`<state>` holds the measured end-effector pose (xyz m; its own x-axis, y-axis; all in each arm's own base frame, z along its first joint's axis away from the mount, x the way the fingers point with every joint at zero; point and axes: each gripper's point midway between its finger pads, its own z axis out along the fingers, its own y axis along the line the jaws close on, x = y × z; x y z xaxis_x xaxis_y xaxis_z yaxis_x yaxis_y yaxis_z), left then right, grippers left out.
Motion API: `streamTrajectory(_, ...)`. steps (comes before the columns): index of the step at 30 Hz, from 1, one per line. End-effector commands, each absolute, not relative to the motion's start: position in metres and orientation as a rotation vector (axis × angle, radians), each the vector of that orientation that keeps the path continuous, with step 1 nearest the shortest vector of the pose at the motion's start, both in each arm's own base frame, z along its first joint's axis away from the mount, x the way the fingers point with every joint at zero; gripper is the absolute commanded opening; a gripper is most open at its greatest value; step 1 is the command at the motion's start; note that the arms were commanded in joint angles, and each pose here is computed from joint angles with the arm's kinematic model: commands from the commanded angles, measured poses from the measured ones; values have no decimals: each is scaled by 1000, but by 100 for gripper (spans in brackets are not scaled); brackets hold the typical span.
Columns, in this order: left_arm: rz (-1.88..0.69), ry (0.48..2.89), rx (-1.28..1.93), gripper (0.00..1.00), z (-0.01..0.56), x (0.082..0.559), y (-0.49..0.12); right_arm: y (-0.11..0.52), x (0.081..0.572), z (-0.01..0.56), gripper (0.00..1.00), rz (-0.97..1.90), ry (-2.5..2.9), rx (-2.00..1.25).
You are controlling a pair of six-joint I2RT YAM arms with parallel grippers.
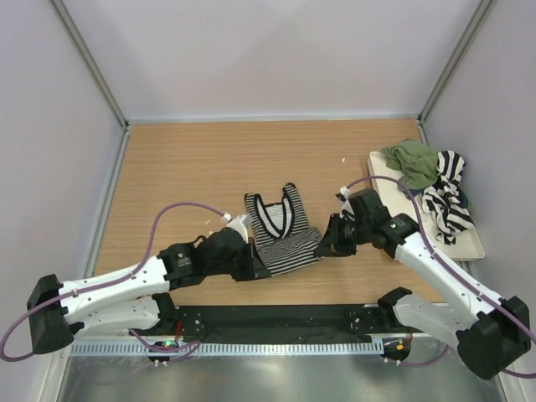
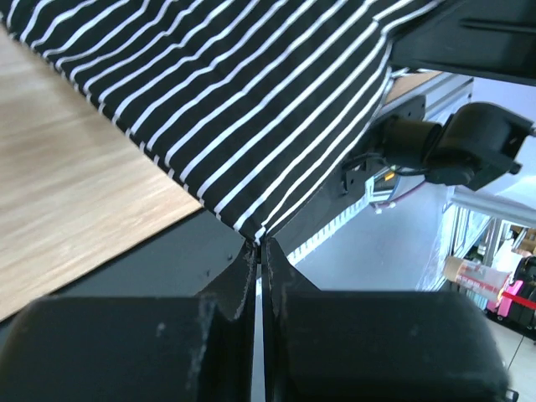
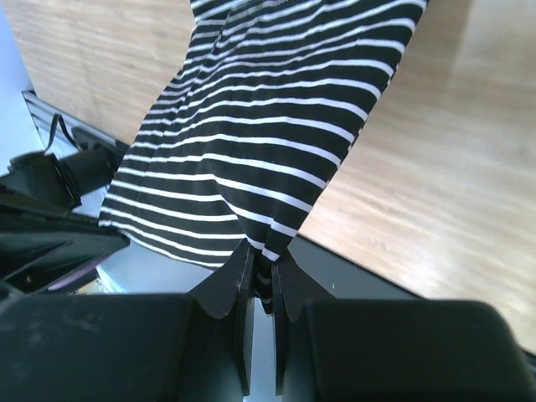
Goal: Fold and stack the tank tops
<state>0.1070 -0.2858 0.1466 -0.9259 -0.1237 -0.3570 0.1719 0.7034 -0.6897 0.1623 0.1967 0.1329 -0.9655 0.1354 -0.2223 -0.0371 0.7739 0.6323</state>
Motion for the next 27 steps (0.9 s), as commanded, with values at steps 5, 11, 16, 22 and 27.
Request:
streamTrajectory(5,-1107,2494,-39,0,146,94,-292,186,138,142,1,984,2714,83)
streamTrajectory(11,-1180,2440,-98,0,159,99,-298,187,154,155,1,910,2726,29)
streamTrajectory(16,-1115,2431,-152,0,169,113,-290,197,173,164,1,920,2714,28)
streamTrajectory(22,-1089,2380,-295,0,179,151,-272,208,197,169,1,914,2712,45)
streamTrajectory(27,-1118,2371,-341,0,184,181,-269,213,222,164,2,900,2726,69)
